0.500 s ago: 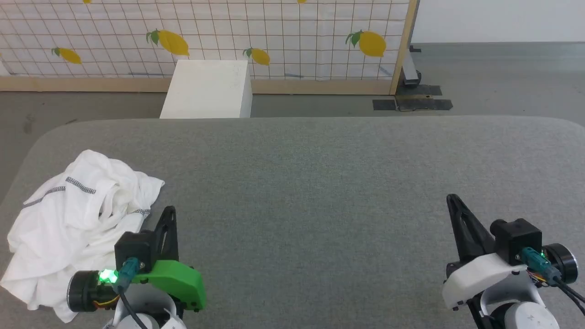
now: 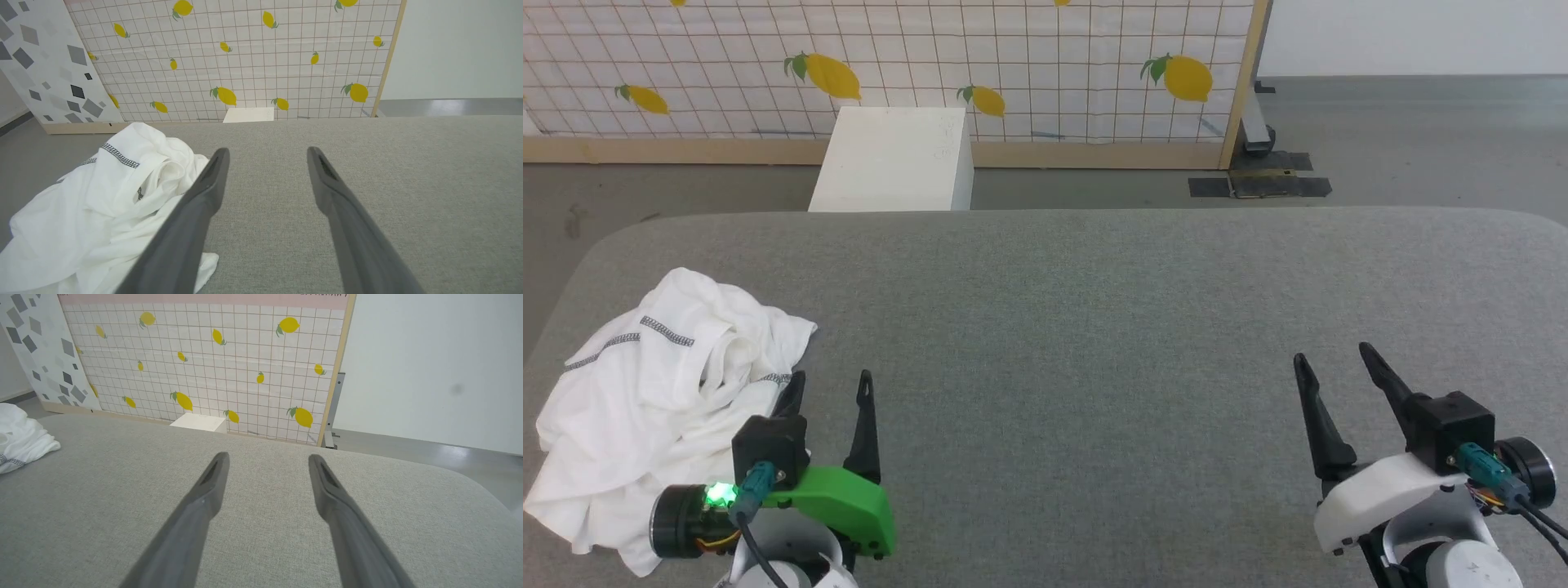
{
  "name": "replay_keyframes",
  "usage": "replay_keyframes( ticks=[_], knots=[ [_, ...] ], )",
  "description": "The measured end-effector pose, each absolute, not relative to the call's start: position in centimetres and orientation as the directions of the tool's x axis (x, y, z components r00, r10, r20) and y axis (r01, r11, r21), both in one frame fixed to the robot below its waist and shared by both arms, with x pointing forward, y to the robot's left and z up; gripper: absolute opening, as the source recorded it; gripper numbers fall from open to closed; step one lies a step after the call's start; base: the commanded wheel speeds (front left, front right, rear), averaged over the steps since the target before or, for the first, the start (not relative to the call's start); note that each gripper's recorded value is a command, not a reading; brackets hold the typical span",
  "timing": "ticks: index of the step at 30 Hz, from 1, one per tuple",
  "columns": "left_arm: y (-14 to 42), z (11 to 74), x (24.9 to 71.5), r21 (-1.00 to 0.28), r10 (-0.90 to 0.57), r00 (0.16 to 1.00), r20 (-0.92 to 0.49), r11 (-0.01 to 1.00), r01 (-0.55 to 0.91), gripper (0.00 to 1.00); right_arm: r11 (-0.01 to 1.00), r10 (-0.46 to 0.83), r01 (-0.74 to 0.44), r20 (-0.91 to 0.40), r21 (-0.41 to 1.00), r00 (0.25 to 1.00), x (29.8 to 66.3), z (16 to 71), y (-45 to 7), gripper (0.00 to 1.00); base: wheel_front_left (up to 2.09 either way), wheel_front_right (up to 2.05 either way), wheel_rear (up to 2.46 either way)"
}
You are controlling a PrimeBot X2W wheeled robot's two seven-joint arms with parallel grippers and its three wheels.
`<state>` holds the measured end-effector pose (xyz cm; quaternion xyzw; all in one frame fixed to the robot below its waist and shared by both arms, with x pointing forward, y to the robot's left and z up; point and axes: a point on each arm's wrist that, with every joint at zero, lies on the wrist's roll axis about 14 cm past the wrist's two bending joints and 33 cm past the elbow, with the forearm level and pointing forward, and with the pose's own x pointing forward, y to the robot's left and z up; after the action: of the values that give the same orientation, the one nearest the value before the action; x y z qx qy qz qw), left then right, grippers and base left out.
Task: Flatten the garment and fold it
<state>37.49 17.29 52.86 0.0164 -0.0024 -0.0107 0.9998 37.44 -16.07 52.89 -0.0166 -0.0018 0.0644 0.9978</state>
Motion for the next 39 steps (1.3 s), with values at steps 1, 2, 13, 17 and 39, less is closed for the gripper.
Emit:
replay_keyframes(
  ticks=[1, 2, 13, 17, 39],
  knots=[
    [17.3, 52.8, 37.5, 0.030, -0.022, 1.000, 0.004, 0.999, 0.022, 1.00, 0.991, 0.128, -0.128, 0.004, -0.031, 0.992, 37.4, 52.9, -16.1, 1.00, 0.00, 0.00, 0.00],
    [17.3, 52.8, 37.5, 0.027, -0.022, 1.000, 0.006, 0.999, 0.022, 1.00, 0.992, 0.127, -0.127, 0.004, -0.029, 0.992, 37.4, 52.9, -16.1, 1.00, 0.00, 0.00, 0.00],
    [17.7, 52.6, 37.2, 0.007, -0.004, 1.000, 0.011, 1.000, 0.004, 1.00, 0.991, 0.133, -0.134, 0.014, 0.007, 0.991, 37.7, 52.7, -15.9, 1.00, 0.00, 0.00, 0.00],
    [18.1, 52.4, 37.0, 0.001, 0.012, 1.000, 0.009, 1.000, -0.012, 1.00, 0.990, 0.143, -0.143, 0.017, 0.018, 0.990, 37.9, 52.6, -15.6, 1.00, 0.00, 0.00, 0.00],
    [21.7, 52.2, 34.7, -0.049, 0.138, 0.990, 0.029, 0.989, -0.137, 1.00, 0.968, 0.237, -0.237, 0.014, 0.083, 0.971, 39.0, 51.5, -12.1, 1.00, 0.00, 0.00, 0.00]
  ],
)
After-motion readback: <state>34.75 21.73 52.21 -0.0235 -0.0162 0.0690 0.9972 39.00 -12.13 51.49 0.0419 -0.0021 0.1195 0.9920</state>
